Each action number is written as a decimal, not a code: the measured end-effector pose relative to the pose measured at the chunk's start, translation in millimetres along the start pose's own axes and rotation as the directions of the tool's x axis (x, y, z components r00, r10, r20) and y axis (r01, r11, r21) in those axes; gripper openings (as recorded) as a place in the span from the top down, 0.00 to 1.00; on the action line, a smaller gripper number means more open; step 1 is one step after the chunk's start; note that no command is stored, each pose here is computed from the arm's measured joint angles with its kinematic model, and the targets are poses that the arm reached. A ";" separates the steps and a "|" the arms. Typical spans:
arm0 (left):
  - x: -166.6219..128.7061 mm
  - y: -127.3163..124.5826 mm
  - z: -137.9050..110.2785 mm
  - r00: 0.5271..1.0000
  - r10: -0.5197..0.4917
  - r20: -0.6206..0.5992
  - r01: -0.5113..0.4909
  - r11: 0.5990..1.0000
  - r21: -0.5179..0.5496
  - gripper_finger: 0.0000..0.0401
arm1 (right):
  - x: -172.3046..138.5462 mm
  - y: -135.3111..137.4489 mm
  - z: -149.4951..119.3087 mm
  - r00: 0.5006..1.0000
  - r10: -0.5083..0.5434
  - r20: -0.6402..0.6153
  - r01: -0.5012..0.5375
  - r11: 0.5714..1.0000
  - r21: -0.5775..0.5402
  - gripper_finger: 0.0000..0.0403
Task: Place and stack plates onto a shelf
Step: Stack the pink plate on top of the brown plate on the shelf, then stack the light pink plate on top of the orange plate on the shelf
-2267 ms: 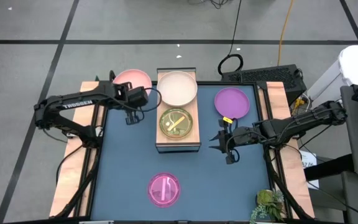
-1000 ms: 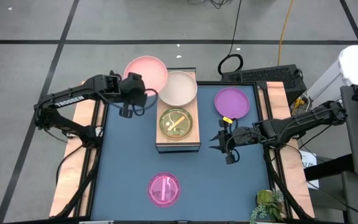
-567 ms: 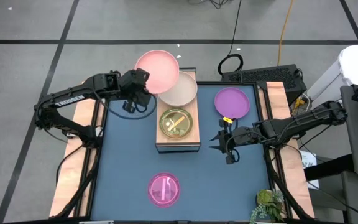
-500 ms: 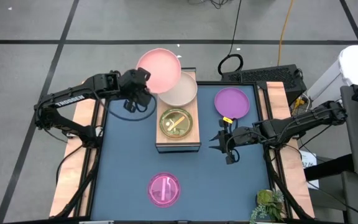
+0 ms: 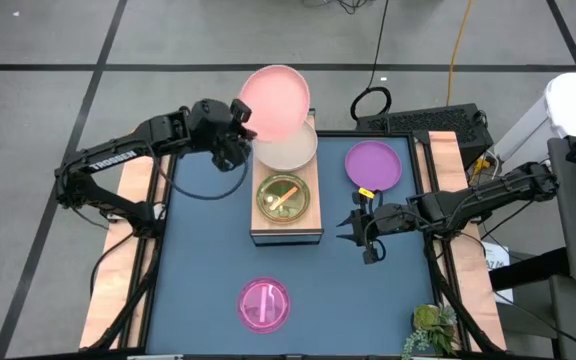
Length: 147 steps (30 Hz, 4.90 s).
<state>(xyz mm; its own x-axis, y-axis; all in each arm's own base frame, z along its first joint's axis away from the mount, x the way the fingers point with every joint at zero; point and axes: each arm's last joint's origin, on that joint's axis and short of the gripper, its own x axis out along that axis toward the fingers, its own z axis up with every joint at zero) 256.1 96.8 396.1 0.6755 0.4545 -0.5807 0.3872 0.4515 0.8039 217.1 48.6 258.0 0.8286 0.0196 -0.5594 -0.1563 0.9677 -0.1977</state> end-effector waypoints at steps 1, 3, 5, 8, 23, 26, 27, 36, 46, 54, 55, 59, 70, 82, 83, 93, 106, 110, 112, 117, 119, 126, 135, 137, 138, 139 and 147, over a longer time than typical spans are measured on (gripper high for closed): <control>2.7 1.6 0.1 1.000 0.005 0.022 -0.005 1.000 -0.008 0.97 | 0.0 0.0 0.0 1.000 0.000 0.000 0.000 1.000 0.000 0.74; 9.5 2.3 -2.4 0.998 -0.019 0.059 0.020 1.000 -0.024 0.97 | 0.0 0.0 0.0 1.000 0.000 0.000 0.000 1.000 0.000 0.74; 19.8 1.2 -3.5 0.997 -0.050 0.066 0.052 0.998 -0.038 0.97 | 0.0 0.0 0.0 1.000 0.000 0.000 0.000 1.000 0.000 0.74; 38.3 -1.7 -5.3 0.993 -0.102 0.062 0.105 0.993 -0.062 0.97 | 0.0 0.0 0.0 1.000 0.000 0.000 0.000 1.000 0.000 0.74; 81.6 -19.8 -1.1 0.957 -0.283 0.069 0.291 0.939 -0.182 0.96 | 0.0 0.1 -0.8 1.000 0.001 -0.008 -0.001 1.000 -0.001 0.74; 80.4 -21.7 -0.4 0.944 -0.312 0.108 0.328 0.922 -0.206 0.96 | 0.0 0.1 -0.8 1.000 0.001 -0.008 -0.001 1.000 -0.001 0.74; 80.5 -21.9 -0.2 0.943 -0.314 0.110 0.331 0.918 -0.217 0.95 | 0.0 0.1 -0.8 1.000 0.001 -0.008 -0.001 1.000 -0.001 0.74; 80.7 -23.4 -0.7 0.938 -0.329 0.105 0.345 0.878 -0.332 0.95 | 0.0 0.1 -0.8 1.000 0.002 -0.008 -0.002 1.000 0.021 0.74; 84.7 -25.2 0.1 0.934 -0.341 0.102 0.354 0.859 -0.369 0.95 | 0.0 0.1 -0.8 1.000 0.002 -0.008 -0.002 1.000 0.021 0.74; 84.6 -25.1 0.1 0.935 -0.340 0.103 0.353 0.858 -0.374 0.94 | 0.0 0.1 -0.8 1.000 0.002 -0.008 -0.002 1.000 0.021 0.74; 84.6 -25.0 0.1 0.935 -0.339 0.103 0.352 0.858 -0.375 0.92 | 0.0 0.1 -0.8 1.000 0.002 -0.008 -0.002 1.000 0.021 0.74; 84.6 -24.4 0.6 0.937 -0.332 0.105 0.347 0.857 -0.382 0.84 | 0.0 0.1 -0.8 1.000 0.002 -0.008 -0.002 1.000 0.021 0.74; 83.9 -24.3 8.7 0.941 -0.314 0.127 0.337 0.846 -0.412 0.75 | 0.0 0.1 -0.8 1.000 0.002 -0.008 -0.002 1.000 0.021 0.74; 84.2 -23.8 8.2 0.948 -0.301 0.098 0.305 0.784 -0.540 0.77 | 0.0 0.1 -0.8 1.000 0.002 -0.008 -0.002 1.000 0.025 0.74; 84.5 -23.2 6.7 0.948 -0.301 0.102 0.306 0.777 -0.551 0.78 | 0.0 0.1 -0.8 1.000 0.002 -0.008 -0.001 1.000 0.025 0.74; 90.0 -28.4 0.8 0.934 -0.323 0.152 0.344 0.706 -0.619 0.99 | 0.0 0.2 -0.8 1.000 0.004 -0.008 -0.004 1.000 0.026 0.74; 99.1 -37.9 1.1 0.946 -0.285 0.154 0.316 0.713 -0.626 0.99 | 0.0 0.2 -0.8 1.000 0.004 -0.008 -0.004 1.000 0.026 0.74; 92.6 -35.4 1.8 0.950 -0.266 0.162 0.308 0.722 -0.619 0.99 | 0.0 0.2 -0.8 1.000 0.004 -0.008 -0.004 1.000 0.025 0.74; 87.4 -33.7 1.6 0.952 -0.255 0.167 0.302 0.725 -0.619 0.99 | 0.0 0.2 -0.8 1.000 0.004 -0.008 -0.004 1.000 0.025 0.74; 70.0 -27.4 3.2 0.961 -0.201 0.191 0.277 0.725 -0.631 0.99 | -0.1 0.2 -1.0 1.000 0.005 -0.010 -0.004 1.000 0.025 0.74; 58.0 -24.7 5.7 0.963 -0.171 0.210 0.268 0.712 -0.648 0.99 | 0.0 0.2 -1.3 1.000 0.005 -0.013 -0.004 1.000 0.024 0.74; 16.4 -35.3 36.9 0.931 -0.189 0.312 0.356 0.651 -0.670 0.99 | -0.1 0.2 -0.8 1.000 0.004 -0.008 -0.003 0.994 0.109 0.74; -6.5 -96.3 107.2 0.877 -0.260 0.404 0.464 0.681 -0.567 0.99 | 19.9 21.7 3.8 0.996 0.085 0.026 -0.087 0.988 0.126 0.74; -6.6 -111.3 116.5 0.878 -0.251 0.407 0.458 0.684 -0.567 0.99 | 25.6 30.5 6.2 0.993 0.109 0.050 -0.114 0.987 0.112 0.74; -6.8 -119.0 119.9 0.880 -0.253 0.402 0.457 0.684 -0.569 0.99 | 28.1 34.7 7.5 0.991 0.119 0.064 -0.126 0.986 0.106 0.74; -7.3 -125.6 123.0 0.881 -0.254 0.399 0.456 0.682 -0.572 0.99 | 30.3 39.6 7.9 0.989 0.130 0.070 -0.136 0.986 0.098 0.74; -14.2 -155.6 139.7 0.891 -0.206 0.405 0.429 0.674 -0.601 0.99 | 55.8 79.1 6.0 0.976 0.190 0.107 -0.200 0.975 0.095 0.74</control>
<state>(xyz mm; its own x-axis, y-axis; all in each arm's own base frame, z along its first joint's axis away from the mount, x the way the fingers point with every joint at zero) 274.0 -87.1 297.3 0.7764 0.0007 -0.6302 0.1736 0.9611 0.2148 254.2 127.8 215.9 0.8366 0.2299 -0.4973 -0.2672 0.9636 -0.0040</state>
